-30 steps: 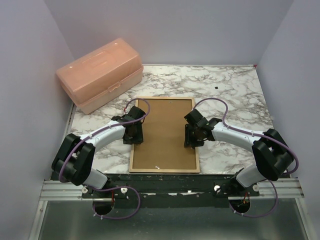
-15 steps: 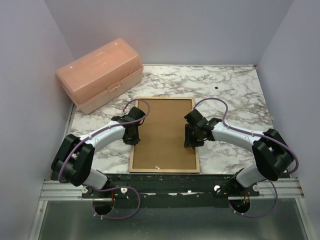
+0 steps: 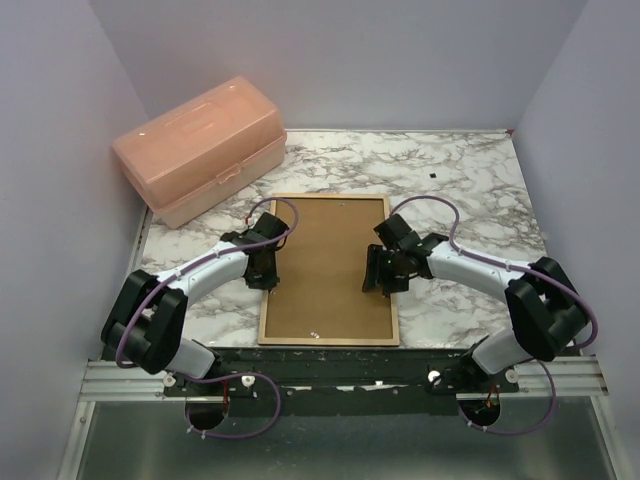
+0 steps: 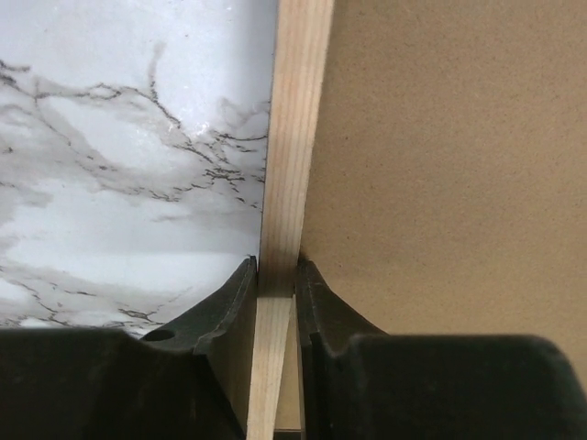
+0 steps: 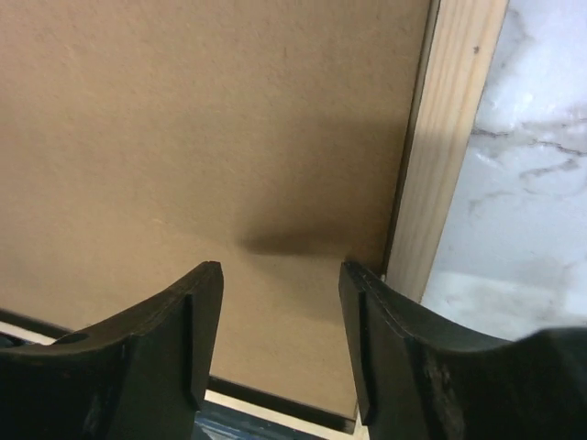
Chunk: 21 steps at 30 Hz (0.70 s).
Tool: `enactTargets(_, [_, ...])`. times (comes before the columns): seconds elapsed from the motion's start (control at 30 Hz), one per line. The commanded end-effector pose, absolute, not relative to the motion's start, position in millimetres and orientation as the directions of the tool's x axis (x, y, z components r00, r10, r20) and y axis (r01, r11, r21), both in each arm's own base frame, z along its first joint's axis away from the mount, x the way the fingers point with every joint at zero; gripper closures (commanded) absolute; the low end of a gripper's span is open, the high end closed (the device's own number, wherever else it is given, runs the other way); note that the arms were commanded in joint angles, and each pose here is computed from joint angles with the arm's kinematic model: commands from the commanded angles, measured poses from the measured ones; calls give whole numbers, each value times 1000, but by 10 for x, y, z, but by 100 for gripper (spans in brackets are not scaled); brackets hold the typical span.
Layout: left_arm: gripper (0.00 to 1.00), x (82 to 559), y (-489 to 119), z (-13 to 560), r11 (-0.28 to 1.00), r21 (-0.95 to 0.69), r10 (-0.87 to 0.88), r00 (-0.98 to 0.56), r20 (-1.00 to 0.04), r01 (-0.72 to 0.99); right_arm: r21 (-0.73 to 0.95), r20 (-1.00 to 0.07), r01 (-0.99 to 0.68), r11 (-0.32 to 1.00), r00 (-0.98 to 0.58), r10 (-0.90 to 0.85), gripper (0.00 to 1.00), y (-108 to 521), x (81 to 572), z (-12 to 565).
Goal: Put the photo into the frame
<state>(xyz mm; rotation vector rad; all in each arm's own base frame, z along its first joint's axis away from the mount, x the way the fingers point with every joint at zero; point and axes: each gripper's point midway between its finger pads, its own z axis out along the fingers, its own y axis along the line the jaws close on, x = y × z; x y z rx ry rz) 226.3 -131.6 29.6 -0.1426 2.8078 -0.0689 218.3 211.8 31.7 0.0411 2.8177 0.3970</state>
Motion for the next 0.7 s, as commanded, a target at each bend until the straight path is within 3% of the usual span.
enactTargets(0.0, [73,2152,-1300,384,990,-119,-111,-953,-284,-80,395,-269,-16,919,-958,98,35,2178,2350,418])
enactTargets(0.1, [50,2199,-1290,402,984,-150,-132,-949,-286,-92,422,-313,-26,906,-942,119,27,2147,2588,618])
enactTargets(0.2, [39,2223,-1307,412,980,-177,-138,-949,-284,-89,434,-344,-28,900,-929,138,24,2104,2818,807])
enactTargets(0.47, [34,2252,-1248,388,981,-173,-140,-948,-287,-92,385,-451,21,923,-868,208,8,1836,3437,1065])
enactTargets(0.67, [34,2243,-1213,359,980,-173,-146,-945,-292,-98,212,-472,74,974,-866,168,6,1625,3760,759])
